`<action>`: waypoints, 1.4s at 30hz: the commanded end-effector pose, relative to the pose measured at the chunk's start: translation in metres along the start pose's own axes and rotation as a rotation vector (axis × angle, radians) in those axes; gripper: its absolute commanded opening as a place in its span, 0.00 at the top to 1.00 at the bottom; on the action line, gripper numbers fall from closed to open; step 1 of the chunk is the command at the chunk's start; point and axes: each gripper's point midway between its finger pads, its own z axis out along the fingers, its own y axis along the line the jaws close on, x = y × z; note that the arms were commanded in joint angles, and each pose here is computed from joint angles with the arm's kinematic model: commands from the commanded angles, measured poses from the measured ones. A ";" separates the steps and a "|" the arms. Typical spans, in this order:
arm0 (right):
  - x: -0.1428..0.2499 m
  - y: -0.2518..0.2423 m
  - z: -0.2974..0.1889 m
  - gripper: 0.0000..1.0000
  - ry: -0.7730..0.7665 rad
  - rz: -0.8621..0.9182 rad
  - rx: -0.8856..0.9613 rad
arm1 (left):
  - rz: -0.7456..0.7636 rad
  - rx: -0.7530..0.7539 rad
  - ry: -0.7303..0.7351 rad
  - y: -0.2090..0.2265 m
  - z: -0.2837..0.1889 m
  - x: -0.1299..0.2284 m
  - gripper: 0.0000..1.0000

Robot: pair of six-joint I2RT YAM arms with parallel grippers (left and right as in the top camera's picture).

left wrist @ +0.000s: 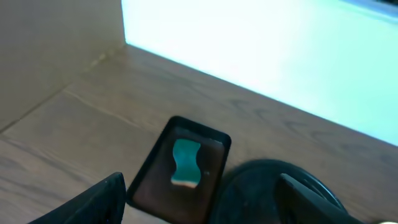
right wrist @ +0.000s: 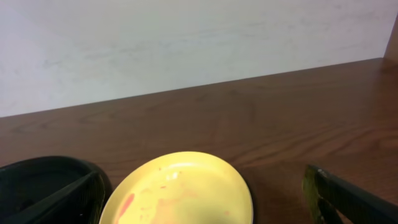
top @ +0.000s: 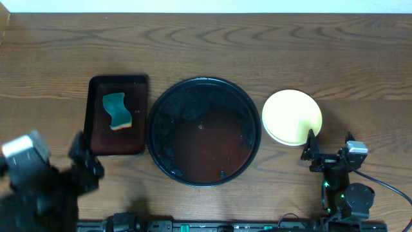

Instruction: Clean dirty plates on tray and stack at the side

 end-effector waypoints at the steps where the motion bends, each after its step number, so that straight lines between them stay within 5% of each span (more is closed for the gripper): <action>1: 0.001 0.003 0.000 0.01 0.002 0.014 -0.017 | 0.087 0.011 -0.044 0.005 0.004 0.026 0.24; 14: 0.001 0.003 0.000 0.01 0.002 0.014 -0.017 | 0.165 0.156 -0.309 -0.003 0.091 0.102 0.23; 21: 0.001 0.003 0.000 0.01 0.002 0.014 -0.017 | 0.427 0.270 -0.410 -0.025 0.119 0.134 0.23; 28: 0.001 0.003 0.000 0.01 0.002 0.014 -0.017 | 0.548 0.274 -0.360 -0.023 0.141 0.169 0.23; 42: 0.001 0.003 0.000 0.01 0.002 0.014 -0.016 | 0.535 0.229 -0.261 -0.007 0.167 0.209 0.23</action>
